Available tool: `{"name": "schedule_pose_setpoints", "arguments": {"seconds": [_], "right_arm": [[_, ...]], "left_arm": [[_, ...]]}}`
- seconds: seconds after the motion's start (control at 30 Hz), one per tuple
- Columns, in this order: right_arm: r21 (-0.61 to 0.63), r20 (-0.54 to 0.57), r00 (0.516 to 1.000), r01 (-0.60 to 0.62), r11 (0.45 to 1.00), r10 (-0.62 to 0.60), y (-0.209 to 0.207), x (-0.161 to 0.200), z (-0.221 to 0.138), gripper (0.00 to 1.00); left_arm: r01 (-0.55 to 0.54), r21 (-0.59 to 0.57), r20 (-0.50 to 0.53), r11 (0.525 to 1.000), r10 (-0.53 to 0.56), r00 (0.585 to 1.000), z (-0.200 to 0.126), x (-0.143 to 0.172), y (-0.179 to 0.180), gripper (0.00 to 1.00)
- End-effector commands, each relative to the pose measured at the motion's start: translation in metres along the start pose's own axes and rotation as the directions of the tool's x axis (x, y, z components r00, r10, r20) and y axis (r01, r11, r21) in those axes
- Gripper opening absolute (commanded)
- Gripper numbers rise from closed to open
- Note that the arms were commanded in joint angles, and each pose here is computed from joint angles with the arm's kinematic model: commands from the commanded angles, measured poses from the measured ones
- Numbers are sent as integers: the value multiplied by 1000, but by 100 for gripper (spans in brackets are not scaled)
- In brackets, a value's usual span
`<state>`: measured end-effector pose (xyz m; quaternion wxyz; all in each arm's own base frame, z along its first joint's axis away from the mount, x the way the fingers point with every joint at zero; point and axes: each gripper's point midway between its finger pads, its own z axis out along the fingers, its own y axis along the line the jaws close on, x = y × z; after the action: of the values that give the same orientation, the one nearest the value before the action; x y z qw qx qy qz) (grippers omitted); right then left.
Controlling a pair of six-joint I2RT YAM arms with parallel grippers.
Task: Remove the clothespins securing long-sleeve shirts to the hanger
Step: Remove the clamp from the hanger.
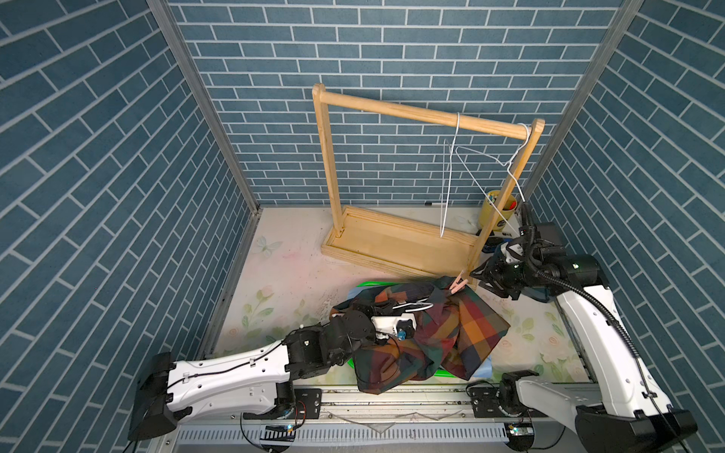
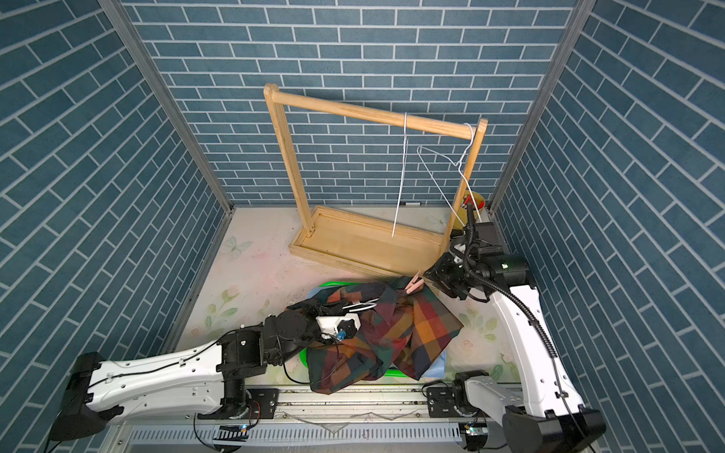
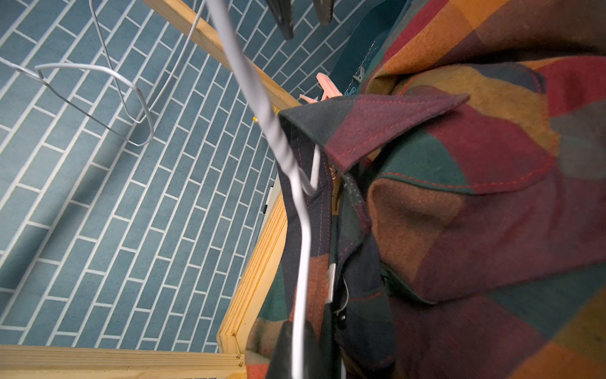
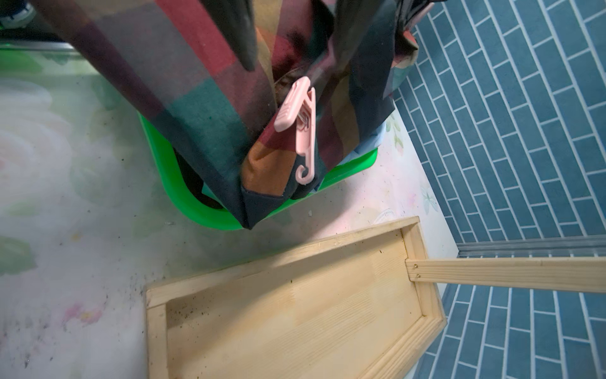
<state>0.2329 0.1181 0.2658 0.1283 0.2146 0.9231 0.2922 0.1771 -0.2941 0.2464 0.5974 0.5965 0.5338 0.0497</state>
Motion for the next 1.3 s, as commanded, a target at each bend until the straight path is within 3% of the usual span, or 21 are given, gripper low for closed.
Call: {"name": "schedule_pose_setpoints", "arguments": {"seconds": [0.0,0.13,0.23,0.43,1.27], "right_arm": [[53,-68,997,40,998,-37,-6,10,-4,61],[70,-100,993,64,996,-56,-1,8,-3,85],[114,-146,987,81,990,-64,-4,11,4,88],[192,-238,971,70,979,-23,-14,20,26,75],[300,-354,935,79,951,34,-19,18,56,55]], "left_arm": [[-45,-18,-4,999,45,999,3,0,-2,0],[-100,-23,-9,995,100,995,5,-3,-8,0],[-117,-42,0,992,117,993,4,-8,-9,0],[-149,-71,-20,986,148,989,5,-8,-8,0],[-213,-77,-22,974,212,977,2,-18,-19,0]]}}
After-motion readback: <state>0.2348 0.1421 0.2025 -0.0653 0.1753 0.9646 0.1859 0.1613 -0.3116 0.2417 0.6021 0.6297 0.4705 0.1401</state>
